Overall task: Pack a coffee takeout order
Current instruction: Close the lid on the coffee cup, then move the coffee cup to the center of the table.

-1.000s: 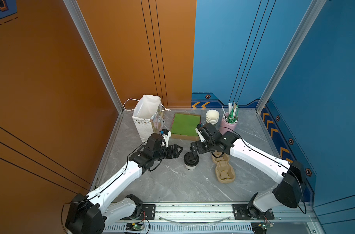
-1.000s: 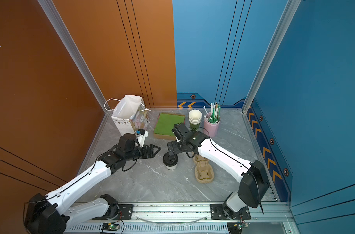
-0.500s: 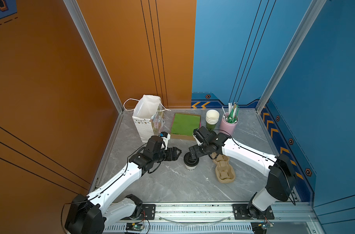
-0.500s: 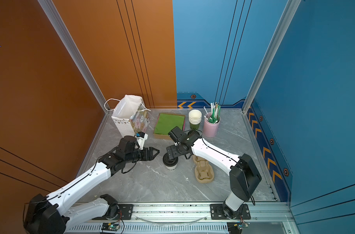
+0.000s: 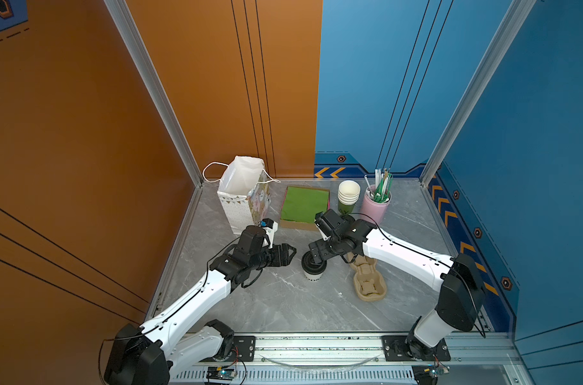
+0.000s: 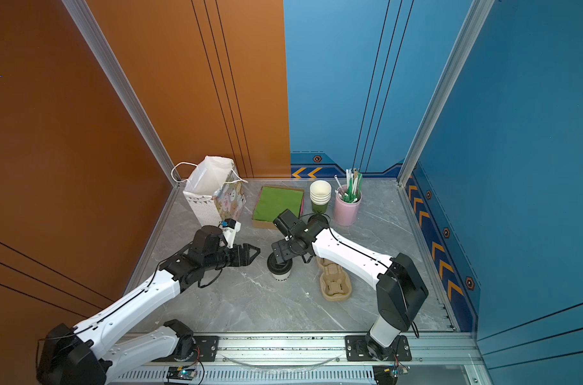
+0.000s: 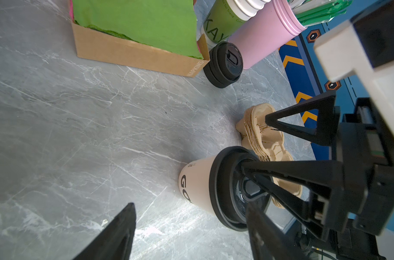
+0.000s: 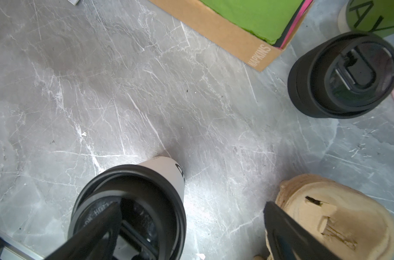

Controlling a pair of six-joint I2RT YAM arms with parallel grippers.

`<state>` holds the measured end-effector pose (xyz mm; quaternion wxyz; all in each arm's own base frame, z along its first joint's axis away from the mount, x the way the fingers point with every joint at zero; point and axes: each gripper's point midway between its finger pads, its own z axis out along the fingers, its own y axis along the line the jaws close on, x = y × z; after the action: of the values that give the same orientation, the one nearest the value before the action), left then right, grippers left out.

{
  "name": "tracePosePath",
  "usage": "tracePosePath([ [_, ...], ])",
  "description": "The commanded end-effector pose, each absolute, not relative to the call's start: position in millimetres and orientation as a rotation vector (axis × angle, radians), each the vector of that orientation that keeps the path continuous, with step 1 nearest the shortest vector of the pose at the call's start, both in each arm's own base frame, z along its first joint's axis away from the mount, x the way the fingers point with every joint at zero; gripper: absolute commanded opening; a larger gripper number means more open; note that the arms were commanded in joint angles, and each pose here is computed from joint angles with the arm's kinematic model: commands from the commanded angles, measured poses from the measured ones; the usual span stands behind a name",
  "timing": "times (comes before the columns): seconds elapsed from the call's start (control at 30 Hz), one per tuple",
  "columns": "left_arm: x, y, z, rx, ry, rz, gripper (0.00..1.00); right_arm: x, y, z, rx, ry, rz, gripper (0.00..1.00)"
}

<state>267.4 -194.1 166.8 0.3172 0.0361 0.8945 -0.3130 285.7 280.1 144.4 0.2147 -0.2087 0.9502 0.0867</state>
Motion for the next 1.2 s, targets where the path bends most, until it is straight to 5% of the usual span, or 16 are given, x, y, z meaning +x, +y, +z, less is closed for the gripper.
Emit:
tracePosePath([
  [0.0, 268.7, -184.9, 168.6, 0.089, 2.335, -0.784, 0.79, 288.4, 284.8, 171.1, -0.61, 2.587, 0.247, 1.0],
  [0.27, 270.1, -170.8, 175.7, 0.074, 2.315, -0.742, 0.88, 272.1, 302.1, 230.8, -0.775, 2.373, 0.277, 1.0],
  [0.47, 272.0, -157.6, 180.1, 0.042, 2.301, -0.704, 1.0, 257.7, 303.6, 208.5, -0.917, 2.421, 0.192, 1.0],
  [1.17, 270.7, -155.3, 172.5, 0.012, 2.31, -0.718, 0.98, 245.1, 313.4, 137.0, -1.136, 2.589, -0.022, 1.0],
])
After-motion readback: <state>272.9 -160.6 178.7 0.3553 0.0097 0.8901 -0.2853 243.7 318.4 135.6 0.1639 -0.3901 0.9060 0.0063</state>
